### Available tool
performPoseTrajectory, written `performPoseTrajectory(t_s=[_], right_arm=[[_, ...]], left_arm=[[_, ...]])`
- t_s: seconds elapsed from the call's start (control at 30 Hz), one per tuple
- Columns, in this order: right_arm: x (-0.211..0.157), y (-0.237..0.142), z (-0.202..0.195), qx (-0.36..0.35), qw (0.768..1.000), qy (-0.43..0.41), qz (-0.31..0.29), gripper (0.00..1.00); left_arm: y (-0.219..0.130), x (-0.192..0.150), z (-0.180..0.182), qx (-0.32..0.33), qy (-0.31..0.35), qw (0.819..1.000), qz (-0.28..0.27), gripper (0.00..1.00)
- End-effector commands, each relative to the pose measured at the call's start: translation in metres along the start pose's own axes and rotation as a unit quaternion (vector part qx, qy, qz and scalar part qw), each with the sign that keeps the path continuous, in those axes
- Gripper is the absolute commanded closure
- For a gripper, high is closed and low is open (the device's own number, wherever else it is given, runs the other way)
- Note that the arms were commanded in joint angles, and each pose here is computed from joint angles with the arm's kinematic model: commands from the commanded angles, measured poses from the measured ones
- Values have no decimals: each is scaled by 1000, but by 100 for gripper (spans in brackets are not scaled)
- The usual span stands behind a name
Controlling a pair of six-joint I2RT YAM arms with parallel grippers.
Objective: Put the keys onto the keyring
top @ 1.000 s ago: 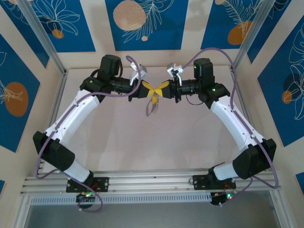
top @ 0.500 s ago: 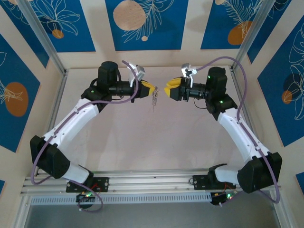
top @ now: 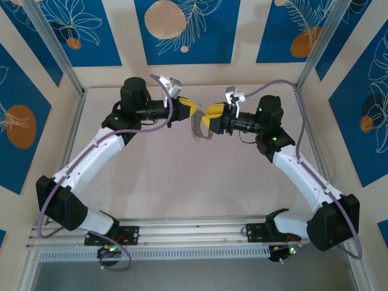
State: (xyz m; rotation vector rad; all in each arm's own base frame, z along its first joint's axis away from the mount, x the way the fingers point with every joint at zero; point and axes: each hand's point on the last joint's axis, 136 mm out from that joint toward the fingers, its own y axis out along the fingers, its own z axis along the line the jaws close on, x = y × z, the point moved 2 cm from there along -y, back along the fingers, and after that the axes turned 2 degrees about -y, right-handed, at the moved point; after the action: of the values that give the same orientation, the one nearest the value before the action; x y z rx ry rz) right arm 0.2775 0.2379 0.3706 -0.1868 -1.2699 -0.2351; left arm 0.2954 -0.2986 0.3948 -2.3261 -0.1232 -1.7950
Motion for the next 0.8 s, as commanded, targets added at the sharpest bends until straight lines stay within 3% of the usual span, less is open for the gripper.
performPoseTrajectory(t_s=[0.0, 0.2, 0.47, 0.77], right_arm=[[-1, 4, -6, -18, 1000, -14, -2, 48], [1, 3, -4, -10, 1000, -14, -6, 48], [30, -26, 2, 3, 999, -15, -49, 48], [31, -16, 7, 66, 998, 0, -23, 49]], left_arm=[[-6, 17, -16, -17, 21, 999, -25, 100], [-7, 18, -18, -20, 23, 999, -27, 100], [-9, 13, -23, -33, 24, 999, -24, 100], [-10, 16, -30, -57, 24, 997, -36, 100]])
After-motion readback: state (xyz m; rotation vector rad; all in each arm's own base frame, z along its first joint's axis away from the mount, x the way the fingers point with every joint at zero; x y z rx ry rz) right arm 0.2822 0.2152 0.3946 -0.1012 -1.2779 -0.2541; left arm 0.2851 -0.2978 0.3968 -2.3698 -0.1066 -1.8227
